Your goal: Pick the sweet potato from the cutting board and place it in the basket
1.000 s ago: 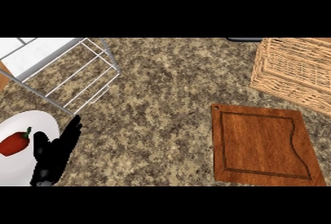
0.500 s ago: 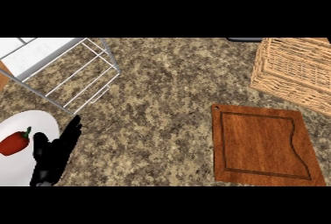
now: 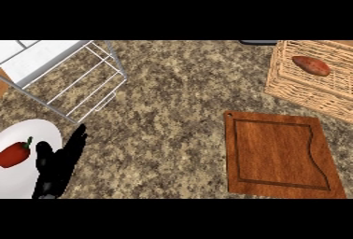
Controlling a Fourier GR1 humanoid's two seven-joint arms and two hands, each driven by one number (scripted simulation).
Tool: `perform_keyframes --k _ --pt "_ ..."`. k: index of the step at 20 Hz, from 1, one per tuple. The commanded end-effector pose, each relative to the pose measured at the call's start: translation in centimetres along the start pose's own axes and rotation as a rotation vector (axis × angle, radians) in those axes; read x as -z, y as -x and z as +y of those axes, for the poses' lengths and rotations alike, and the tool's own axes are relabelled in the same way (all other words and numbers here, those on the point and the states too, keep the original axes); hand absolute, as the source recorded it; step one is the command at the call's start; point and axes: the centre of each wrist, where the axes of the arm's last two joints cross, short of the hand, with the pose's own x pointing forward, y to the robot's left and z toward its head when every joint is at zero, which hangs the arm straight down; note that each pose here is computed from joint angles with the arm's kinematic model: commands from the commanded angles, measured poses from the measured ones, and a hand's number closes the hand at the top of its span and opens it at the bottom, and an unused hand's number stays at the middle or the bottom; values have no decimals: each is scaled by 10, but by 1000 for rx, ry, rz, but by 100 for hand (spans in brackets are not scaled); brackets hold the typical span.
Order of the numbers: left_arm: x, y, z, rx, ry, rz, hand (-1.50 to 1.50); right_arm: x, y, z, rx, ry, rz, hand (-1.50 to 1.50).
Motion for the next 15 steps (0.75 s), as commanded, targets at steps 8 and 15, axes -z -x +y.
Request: perform_keyframes --k 8,15 --pt "-6 32 4 -8 -19 122 0 11 2 -49 196 116 47 -150" --pt "2 29 -3 1 -40 158 0 11 37 -102 209 177 121 -150"
